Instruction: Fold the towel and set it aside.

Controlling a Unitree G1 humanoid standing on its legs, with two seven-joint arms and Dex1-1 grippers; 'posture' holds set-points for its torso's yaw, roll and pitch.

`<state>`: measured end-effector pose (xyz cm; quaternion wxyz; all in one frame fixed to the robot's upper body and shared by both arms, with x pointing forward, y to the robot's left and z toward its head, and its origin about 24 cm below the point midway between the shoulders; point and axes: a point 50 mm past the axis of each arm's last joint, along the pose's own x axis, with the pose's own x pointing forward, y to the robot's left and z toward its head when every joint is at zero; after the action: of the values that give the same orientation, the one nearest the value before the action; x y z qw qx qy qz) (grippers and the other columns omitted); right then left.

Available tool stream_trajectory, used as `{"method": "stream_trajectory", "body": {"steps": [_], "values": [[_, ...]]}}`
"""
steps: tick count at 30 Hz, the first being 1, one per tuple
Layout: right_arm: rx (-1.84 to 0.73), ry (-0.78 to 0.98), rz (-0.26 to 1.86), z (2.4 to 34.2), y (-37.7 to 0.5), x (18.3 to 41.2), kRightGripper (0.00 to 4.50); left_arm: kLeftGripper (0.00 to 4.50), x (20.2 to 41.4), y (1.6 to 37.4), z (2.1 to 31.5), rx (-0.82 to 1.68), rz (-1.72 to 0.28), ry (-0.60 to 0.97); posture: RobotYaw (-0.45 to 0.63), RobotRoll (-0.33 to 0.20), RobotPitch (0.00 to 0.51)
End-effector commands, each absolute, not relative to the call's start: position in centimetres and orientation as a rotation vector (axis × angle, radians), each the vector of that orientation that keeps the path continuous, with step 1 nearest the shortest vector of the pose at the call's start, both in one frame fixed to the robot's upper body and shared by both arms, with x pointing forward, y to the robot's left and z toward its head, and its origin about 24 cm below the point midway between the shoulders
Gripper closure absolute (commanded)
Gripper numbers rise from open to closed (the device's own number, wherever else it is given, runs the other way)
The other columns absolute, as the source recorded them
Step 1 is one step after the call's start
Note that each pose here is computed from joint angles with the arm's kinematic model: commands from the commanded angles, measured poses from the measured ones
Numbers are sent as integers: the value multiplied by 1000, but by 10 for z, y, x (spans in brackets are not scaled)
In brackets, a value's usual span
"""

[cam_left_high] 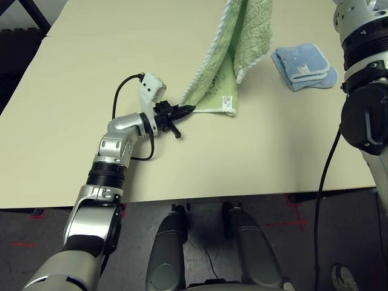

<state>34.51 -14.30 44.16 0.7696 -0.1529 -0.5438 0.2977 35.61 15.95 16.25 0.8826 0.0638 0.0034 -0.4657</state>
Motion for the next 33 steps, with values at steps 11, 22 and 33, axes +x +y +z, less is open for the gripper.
{"method": "stream_trajectory", "body": {"steps": [11, 22, 33], "values": [[-344, -985, 500, 400, -188, 367, 4500, 4494, 346, 216, 184, 203, -805, 9, 21, 0, 222], [-324, -866, 468, 359, -203, 379, 4500, 4494, 328, 232, 194, 237, -860, 93, 21, 0, 229], [-337, -880, 476, 366, -204, 377, 4500, 4024, 326, 227, 192, 237, -907, 123, 12, 0, 229]]}}
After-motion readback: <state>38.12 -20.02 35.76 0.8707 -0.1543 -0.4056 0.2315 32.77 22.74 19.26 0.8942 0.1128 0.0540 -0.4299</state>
